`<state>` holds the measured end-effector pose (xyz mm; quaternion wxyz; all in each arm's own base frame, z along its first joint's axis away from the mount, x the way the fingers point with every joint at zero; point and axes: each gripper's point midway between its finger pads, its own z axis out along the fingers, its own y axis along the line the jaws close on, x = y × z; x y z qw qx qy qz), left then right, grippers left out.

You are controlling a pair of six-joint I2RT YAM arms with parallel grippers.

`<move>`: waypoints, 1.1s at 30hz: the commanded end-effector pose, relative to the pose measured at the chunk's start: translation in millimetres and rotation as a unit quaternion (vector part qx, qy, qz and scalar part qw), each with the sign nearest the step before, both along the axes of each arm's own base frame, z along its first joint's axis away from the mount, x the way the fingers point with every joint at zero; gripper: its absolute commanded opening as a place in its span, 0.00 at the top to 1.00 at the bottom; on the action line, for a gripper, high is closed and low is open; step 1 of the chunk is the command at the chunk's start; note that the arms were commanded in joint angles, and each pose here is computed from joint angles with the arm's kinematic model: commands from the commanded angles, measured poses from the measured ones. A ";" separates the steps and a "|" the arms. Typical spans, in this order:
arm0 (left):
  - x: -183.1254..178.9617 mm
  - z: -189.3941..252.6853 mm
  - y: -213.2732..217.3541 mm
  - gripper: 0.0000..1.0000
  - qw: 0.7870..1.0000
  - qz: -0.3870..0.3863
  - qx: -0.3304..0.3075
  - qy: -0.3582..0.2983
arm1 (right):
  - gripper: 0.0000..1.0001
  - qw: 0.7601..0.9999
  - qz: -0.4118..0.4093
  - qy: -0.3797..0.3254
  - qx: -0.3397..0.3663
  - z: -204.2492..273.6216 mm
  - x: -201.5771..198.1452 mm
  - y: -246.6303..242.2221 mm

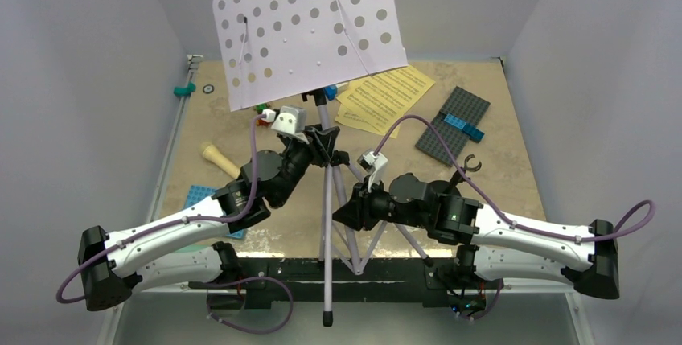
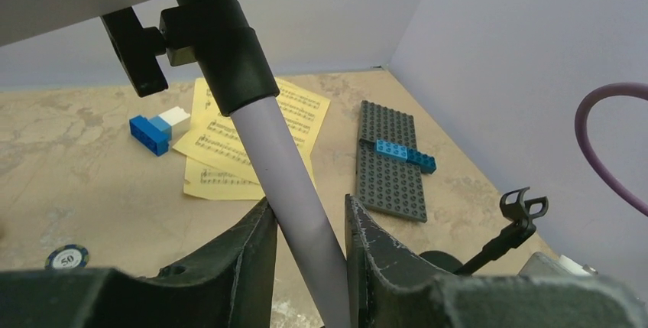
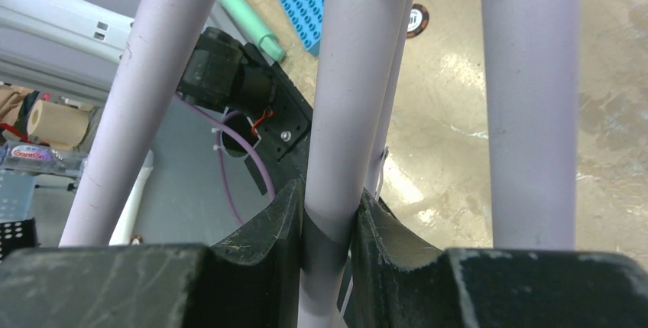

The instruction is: Pack up the instrument practice props

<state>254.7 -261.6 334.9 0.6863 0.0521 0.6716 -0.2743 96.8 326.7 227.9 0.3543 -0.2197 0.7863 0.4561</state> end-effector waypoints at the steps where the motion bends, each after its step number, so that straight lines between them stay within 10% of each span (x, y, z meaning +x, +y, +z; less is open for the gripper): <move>1: 9.7 -5.5 17.0 1.00 0.996 0.028 0.085 -0.011 | 1.00 0.977 0.096 -0.067 0.176 106.9 -31.3 20.5; 33: 60.5 -146.0 -16.3 1.00 0.988 0.036 0.140 0.059 | 1.00 0.998 -0.006 -0.037 0.057 -10.6 39.0 22.6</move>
